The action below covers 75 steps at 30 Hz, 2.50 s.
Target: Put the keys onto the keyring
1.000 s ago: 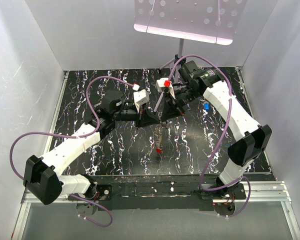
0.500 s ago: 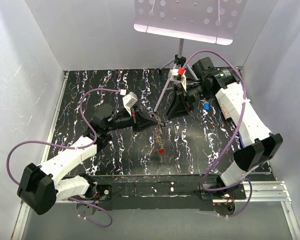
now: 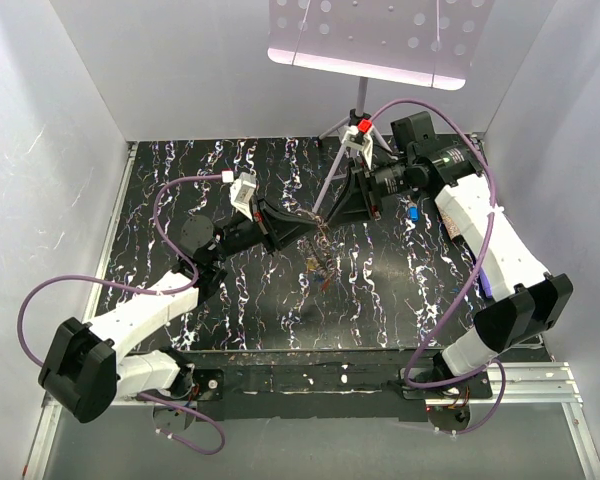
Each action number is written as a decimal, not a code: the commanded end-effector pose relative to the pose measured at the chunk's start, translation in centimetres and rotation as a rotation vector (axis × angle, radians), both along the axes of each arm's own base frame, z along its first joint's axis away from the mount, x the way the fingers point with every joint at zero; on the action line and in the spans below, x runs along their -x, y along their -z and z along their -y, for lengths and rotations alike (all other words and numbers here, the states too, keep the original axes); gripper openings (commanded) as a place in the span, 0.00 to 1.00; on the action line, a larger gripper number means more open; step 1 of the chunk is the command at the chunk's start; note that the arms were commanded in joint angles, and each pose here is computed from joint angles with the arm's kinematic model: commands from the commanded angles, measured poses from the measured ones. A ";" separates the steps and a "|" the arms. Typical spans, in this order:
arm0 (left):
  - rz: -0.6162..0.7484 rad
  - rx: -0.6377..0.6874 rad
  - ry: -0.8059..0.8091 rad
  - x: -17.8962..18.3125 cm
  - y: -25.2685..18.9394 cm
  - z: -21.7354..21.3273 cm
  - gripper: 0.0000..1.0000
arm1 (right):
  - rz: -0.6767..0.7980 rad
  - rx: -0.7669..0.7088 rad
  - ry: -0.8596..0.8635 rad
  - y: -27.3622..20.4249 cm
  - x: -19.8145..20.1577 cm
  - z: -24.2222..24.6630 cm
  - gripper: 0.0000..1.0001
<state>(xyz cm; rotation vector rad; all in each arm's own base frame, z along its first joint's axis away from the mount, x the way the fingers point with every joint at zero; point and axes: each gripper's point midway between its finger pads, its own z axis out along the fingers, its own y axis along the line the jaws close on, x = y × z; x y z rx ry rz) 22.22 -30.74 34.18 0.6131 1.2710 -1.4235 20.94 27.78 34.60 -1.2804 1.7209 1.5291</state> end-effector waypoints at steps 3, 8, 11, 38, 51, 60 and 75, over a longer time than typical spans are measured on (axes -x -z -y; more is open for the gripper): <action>0.040 0.079 -0.021 0.0 -2.3 -0.6 0.00 | 0.046 -0.072 0.015 -2.9 -1.5 -0.2 0.38; 0.036 0.075 -0.013 0.0 -2.4 -0.5 0.00 | 0.025 -0.080 0.002 -2.8 -1.4 -0.3 0.38; 0.025 0.073 -0.008 -0.1 -2.3 -0.3 0.00 | 0.020 -0.085 -0.001 -2.9 -1.3 -0.3 0.37; 0.009 0.097 -0.018 -0.4 -3.1 -0.3 0.00 | -0.033 -0.056 -0.020 -1.1 -0.9 -1.8 0.27; 0.006 0.115 -0.029 -0.4 -3.4 -0.5 0.00 | -0.029 -0.059 -0.025 -0.9 -0.8 -1.8 0.04; -0.009 0.115 -0.018 -0.5 -3.3 -0.3 0.00 | -0.048 -0.059 -0.033 -0.3 -0.5 -1.7 0.08; -0.034 0.114 -0.014 -0.4 -3.0 -0.4 0.00 | -0.035 -0.056 -0.035 -0.1 0.1 -1.6 0.01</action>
